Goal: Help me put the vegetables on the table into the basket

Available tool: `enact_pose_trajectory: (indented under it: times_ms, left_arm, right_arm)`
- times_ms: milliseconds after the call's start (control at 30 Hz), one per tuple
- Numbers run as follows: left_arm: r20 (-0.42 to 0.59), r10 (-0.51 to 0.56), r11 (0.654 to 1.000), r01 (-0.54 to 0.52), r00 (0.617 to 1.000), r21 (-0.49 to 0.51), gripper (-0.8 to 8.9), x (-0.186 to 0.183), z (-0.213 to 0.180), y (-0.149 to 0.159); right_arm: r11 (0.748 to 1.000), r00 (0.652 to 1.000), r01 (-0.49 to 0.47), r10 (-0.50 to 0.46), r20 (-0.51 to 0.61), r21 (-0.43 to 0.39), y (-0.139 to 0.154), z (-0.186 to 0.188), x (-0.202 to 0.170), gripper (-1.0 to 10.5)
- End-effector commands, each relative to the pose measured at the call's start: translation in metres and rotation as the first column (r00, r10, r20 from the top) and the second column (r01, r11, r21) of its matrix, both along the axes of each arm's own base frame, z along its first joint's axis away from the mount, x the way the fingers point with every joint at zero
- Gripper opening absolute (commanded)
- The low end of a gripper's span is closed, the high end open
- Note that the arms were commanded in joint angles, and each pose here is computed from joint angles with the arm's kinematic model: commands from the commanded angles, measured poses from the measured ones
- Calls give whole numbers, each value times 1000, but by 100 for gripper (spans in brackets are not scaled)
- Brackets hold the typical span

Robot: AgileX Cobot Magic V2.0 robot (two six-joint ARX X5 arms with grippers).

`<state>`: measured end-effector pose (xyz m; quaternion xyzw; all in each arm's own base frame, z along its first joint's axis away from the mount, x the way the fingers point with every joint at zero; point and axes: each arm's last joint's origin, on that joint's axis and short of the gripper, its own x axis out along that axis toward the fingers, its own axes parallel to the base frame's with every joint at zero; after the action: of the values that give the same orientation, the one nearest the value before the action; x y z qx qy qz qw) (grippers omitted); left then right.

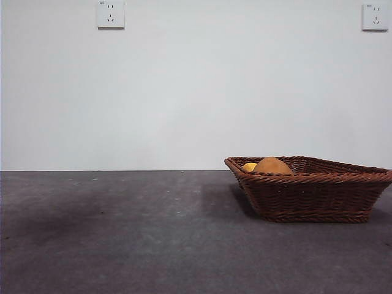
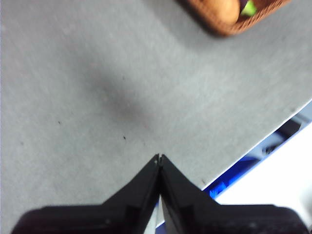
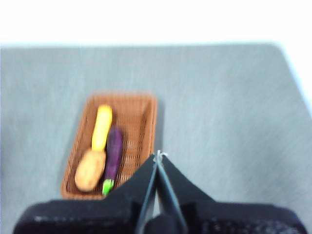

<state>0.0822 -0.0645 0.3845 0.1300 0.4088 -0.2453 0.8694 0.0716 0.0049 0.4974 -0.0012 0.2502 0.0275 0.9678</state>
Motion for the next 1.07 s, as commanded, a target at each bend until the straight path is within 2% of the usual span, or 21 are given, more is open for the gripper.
enact_pose_trajectory:
  times_ms: [33,133,233,300,400,433,533,567,600,667,767,900,1000,1067]
  left_arm:
    - [-50,-7,999,10,999,52,-4,16,-7,-14]
    - [-118,-7,994,19,993,107,-4,34,-17,-29]
    - [-146,105,989,-88,984,123,-4,48,-27,-18]
    - [-74,195,980,-191,978,63,-4,55,-42,-5]
    - [156,305,952,-298,940,-64,-3,54,-71,21]
    - [259,361,932,-340,896,-125,-3,54,-83,31]
    - [485,516,857,-425,706,-293,-3,51,-126,54]
    - [514,539,842,-431,668,-324,-3,48,-142,59]
    - [518,552,834,-421,654,-358,-3,43,-160,63]
    - [505,568,822,-418,650,-387,-3,32,-192,67]
    - [520,585,811,-432,623,-394,-3,24,-217,70]
    - [525,587,810,-437,617,-392,-3,20,-235,70]
    - [493,589,808,-456,641,-373,-3,16,-239,70]
    - [514,588,809,-444,625,-386,-3,16,-236,70]
  right_arm:
    - [999,998,38,-38,49,-1,-3,1,-30,2]
    - [992,988,122,-119,101,-32,-7,1,-48,2]
    - [992,988,123,-119,99,-32,-7,1,-48,2]
    - [991,989,129,-126,78,-40,-7,1,-39,2]
    - [984,986,162,-160,37,-67,-7,0,-21,2]
    - [984,987,162,-161,17,-73,-6,0,-12,2]
    - [984,986,156,-161,-46,-88,-4,-4,13,2]
    - [984,985,155,-161,-64,-92,-4,-5,20,2]
    - [983,983,153,-161,-90,-98,-3,-7,30,2]
    - [983,976,147,-162,-143,-110,-1,-12,51,2]
    - [982,959,135,-163,-233,-130,1,-24,87,2]
    - [981,935,123,-165,-315,-148,4,-37,119,2]
    - [980,914,117,-169,-369,-160,5,-48,140,2]
    - [980,901,111,-170,-400,-166,6,-55,152,2]
